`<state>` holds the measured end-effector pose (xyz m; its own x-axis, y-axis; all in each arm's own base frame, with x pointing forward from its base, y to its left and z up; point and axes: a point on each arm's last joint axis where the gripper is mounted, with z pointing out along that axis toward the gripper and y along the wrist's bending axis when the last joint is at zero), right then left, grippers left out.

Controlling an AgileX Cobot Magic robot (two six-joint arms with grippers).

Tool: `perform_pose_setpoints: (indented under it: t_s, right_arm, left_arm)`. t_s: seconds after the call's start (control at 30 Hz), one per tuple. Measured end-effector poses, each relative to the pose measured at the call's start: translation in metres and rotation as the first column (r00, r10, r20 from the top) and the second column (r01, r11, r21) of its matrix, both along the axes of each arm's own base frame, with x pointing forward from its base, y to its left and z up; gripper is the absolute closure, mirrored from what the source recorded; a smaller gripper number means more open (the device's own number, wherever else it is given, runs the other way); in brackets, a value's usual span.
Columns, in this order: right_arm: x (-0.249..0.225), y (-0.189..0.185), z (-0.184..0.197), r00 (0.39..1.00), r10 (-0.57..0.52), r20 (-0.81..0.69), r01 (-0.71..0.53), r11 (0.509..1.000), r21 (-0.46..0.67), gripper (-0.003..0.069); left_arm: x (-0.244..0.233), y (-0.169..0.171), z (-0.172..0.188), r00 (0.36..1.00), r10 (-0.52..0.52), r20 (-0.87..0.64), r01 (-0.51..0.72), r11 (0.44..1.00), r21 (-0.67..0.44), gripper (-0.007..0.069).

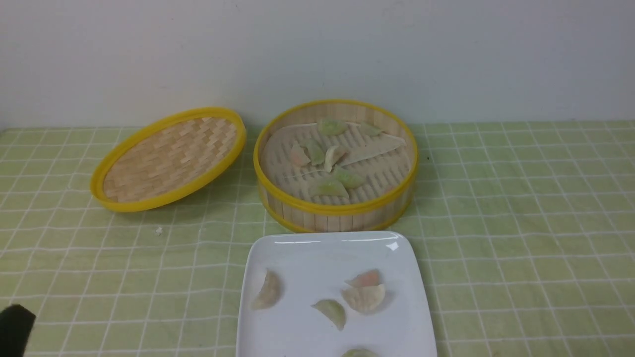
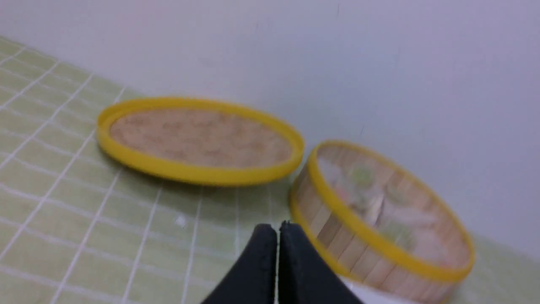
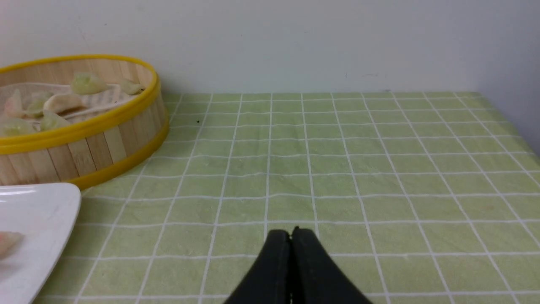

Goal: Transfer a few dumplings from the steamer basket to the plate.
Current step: Use the left arm to grab a dumpling from the steamer

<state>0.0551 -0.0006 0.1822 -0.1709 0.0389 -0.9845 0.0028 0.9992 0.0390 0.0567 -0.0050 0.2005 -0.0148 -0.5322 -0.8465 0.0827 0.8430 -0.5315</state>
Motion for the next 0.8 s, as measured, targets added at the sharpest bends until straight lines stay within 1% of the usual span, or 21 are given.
perform_pose_setpoints:
  t_s: [0.03, 0.1, 0.13, 0.2, 0.23, 0.27, 0.3, 0.33, 0.37, 0.4, 0.47, 0.5, 0.53, 0.57, 0.6, 0.63, 0.67, 0.7, 0.73, 0.77, 0.8]
  right_arm:
    - [0.000, 0.000, 0.001, 1.000, 0.001, 0.011, -0.001, 1.000, 0.009, 0.0673]
    - [0.001, 0.002, 0.006, 0.998, 0.001, 0.066, -0.008, 0.994, 0.105, 0.0673]
    - [0.001, 0.002, 0.010, 0.994, -0.006, 0.113, -0.015, 0.982, 0.186, 0.0673]
    - [0.001, 0.003, 0.020, 0.978, -0.038, 0.207, -0.045, 0.923, 0.381, 0.0673]
    - [0.001, 0.002, 0.025, 0.966, -0.069, 0.249, -0.068, 0.863, 0.501, 0.0673]
    - [0.001, 0.001, 0.026, 0.962, -0.075, 0.262, -0.074, 0.854, 0.515, 0.0673]
    - [0.000, 0.000, 0.029, 0.952, -0.099, 0.289, -0.090, 0.813, 0.575, 0.0673]
    - [0.000, -0.001, 0.030, 0.948, -0.110, 0.297, -0.097, 0.792, 0.602, 0.0673]
    - [-0.001, -0.003, 0.034, 0.934, -0.141, 0.329, -0.116, 0.750, 0.652, 0.0673]
    - [-0.001, -0.003, 0.035, 0.928, -0.150, 0.340, -0.122, 0.741, 0.661, 0.0673]
    - [-0.002, -0.005, 0.038, 0.915, -0.172, 0.365, -0.135, 0.722, 0.679, 0.0673]
    - [-0.002, -0.006, 0.040, 0.905, -0.188, 0.381, -0.146, 0.704, 0.695, 0.0673]
    - [-0.003, -0.007, 0.042, 0.897, -0.202, 0.393, -0.157, 0.686, 0.710, 0.0673]
    - [-0.003, -0.008, 0.042, 0.896, -0.206, 0.393, -0.161, 0.674, 0.721, 0.0673]
    - [-0.003, -0.007, 0.043, 0.898, -0.207, 0.389, -0.167, 0.658, 0.734, 0.0673]
    - [-0.003, -0.006, 0.046, 0.905, -0.196, 0.379, -0.172, 0.645, 0.744, 0.0673]
    - [-0.005, -0.004, 0.053, 0.915, -0.170, 0.366, -0.179, 0.642, 0.745, 0.0673]
    - [-0.009, 0.000, 0.071, 0.928, -0.115, 0.356, -0.195, 0.663, 0.722, 0.0673]
    - [-0.009, 0.000, 0.071, 0.928, -0.115, 0.355, -0.195, 0.663, 0.723, 0.0673]
    - [-0.014, 0.005, 0.097, 0.941, -0.041, 0.337, -0.206, 0.718, 0.665, 0.0673]
    - [-0.017, 0.007, 0.110, 0.949, -0.004, 0.316, -0.204, 0.758, 0.620, 0.0673]
  left_arm:
    - [0.000, 0.003, 0.005, 0.998, 0.028, 0.058, -0.026, 0.999, -0.034, 0.0631]
    - [-0.002, 0.010, 0.018, 0.976, 0.104, 0.190, -0.085, 0.991, -0.102, 0.0631]
    - [-0.004, 0.012, 0.023, 0.963, 0.131, 0.237, -0.102, 0.986, -0.131, 0.0631]
    - [-0.009, 0.015, 0.046, 0.934, 0.153, 0.323, -0.098, 0.979, -0.181, 0.0631]
    - [-0.013, 0.013, 0.064, 0.928, 0.135, 0.347, -0.074, 0.980, -0.182, 0.0631]
    - [-0.015, 0.013, 0.068, 0.926, 0.123, 0.357, -0.062, 0.982, -0.178, 0.0631]
    - [-0.017, 0.010, 0.087, 0.932, 0.094, 0.349, -0.043, 0.988, -0.151, 0.0631]
    - [-0.020, 0.008, 0.099, 0.930, 0.080, 0.358, -0.033, 0.991, -0.133, 0.0631]
    - [-0.017, 0.002, 0.120, 0.962, 0.010, 0.273, 0.008, 0.998, -0.066, 0.0631]
    - [-0.017, -0.001, 0.138, 0.972, -0.023, 0.235, 0.029, 0.999, -0.021, 0.0631]
    - [-0.007, -0.008, 0.163, 0.993, -0.094, 0.072, 0.089, 0.994, 0.064, 0.0631]
    - [0.007, -0.014, 0.173, 0.985, -0.142, -0.094, 0.153, 0.982, 0.114, 0.0631]
    - [0.015, -0.018, 0.184, 0.962, -0.179, -0.206, 0.213, 0.964, 0.158, 0.0631]
    - [0.022, -0.019, 0.190, 0.950, -0.189, -0.248, 0.237, 0.955, 0.179, 0.0631]
    - [0.035, -0.022, 0.191, 0.910, -0.213, -0.356, 0.296, 0.935, 0.198, 0.0631]
    - [0.044, -0.025, 0.197, 0.880, -0.230, -0.415, 0.342, 0.914, 0.218, 0.0631]
    - [0.058, -0.028, 0.197, 0.832, -0.251, -0.495, 0.405, 0.884, 0.232, 0.0631]
    - [0.076, -0.031, 0.193, 0.767, -0.275, -0.580, 0.480, 0.846, 0.234, 0.0631]
    - [0.079, -0.032, 0.194, 0.760, -0.283, -0.584, 0.496, 0.834, 0.241, 0.0631]
    - [0.100, -0.037, 0.188, 0.687, -0.321, -0.652, 0.578, 0.786, 0.222, 0.0631]
    - [0.112, -0.040, 0.183, 0.644, -0.343, -0.684, 0.620, 0.758, 0.204, 0.0631]
